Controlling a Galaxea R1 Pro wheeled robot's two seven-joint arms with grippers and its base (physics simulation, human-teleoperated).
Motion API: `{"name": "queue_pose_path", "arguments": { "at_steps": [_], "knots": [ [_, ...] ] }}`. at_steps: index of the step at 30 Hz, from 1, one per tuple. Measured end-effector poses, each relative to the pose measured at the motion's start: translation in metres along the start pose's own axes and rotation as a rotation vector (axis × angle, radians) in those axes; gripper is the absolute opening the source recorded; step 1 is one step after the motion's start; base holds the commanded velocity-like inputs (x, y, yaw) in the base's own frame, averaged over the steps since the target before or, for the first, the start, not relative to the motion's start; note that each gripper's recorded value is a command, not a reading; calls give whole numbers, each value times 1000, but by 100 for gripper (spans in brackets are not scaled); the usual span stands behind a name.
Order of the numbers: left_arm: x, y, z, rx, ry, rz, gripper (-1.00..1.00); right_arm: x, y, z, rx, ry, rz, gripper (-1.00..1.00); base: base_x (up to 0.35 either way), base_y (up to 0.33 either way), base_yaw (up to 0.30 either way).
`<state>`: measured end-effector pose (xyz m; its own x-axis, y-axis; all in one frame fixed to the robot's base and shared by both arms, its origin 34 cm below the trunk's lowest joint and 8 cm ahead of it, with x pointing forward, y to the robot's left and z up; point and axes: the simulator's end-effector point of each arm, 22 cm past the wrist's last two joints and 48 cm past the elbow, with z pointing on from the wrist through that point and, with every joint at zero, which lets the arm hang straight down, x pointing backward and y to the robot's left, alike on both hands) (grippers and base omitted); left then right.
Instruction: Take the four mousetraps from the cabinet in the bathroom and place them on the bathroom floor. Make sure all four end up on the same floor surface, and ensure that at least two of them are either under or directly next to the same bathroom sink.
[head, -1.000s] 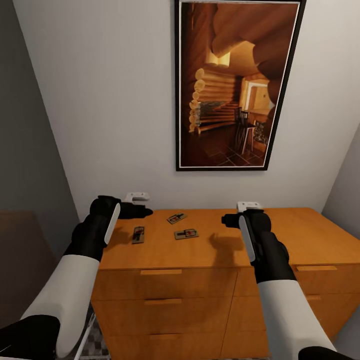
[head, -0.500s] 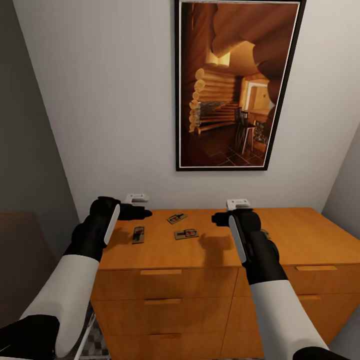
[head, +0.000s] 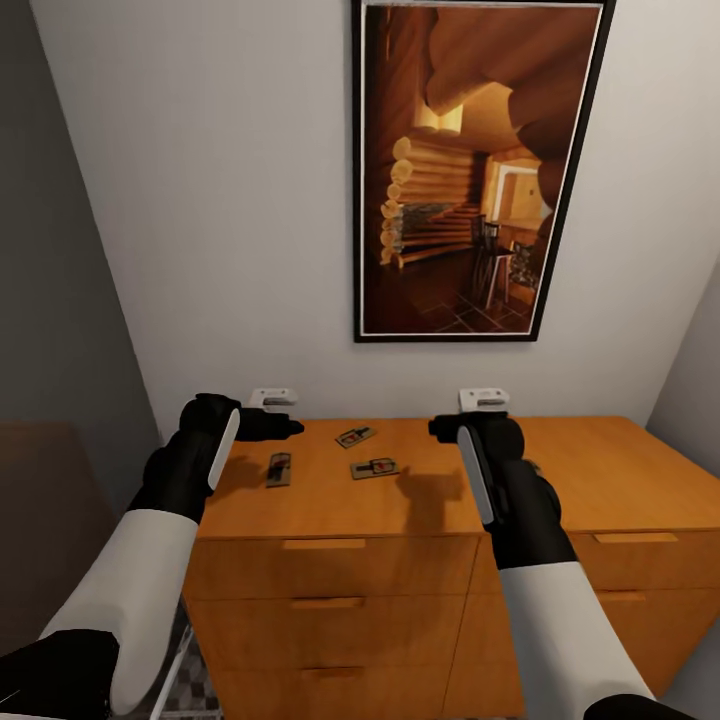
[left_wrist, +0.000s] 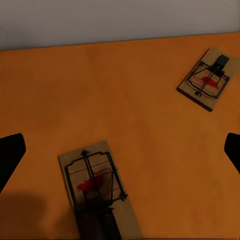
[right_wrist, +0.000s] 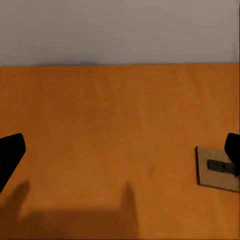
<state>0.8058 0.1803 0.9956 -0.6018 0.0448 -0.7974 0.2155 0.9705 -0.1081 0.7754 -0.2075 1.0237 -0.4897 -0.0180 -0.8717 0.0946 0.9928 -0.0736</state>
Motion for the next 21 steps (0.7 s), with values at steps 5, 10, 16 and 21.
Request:
{"name": "queue_pose_path", "arguments": {
  "at_steps": [5,10,16,21],
  "knots": [
    [-1,0,-1,-1,-2,0,100,-3,-3,-2,13,-8,4,100,0,0,220],
    [-1,0,-1,-2,-3,1,100,-4,-4,-3,16,-10,7,100,0,0,271],
    [-1,1,-1,-3,-3,0,100,-4,-3,-3,12,-9,10,100,0,0,287],
    [-1,1,-1,-3,-3,0,100,-4,-3,-3,10,-8,11,100,0,0,292]
  ]
}}
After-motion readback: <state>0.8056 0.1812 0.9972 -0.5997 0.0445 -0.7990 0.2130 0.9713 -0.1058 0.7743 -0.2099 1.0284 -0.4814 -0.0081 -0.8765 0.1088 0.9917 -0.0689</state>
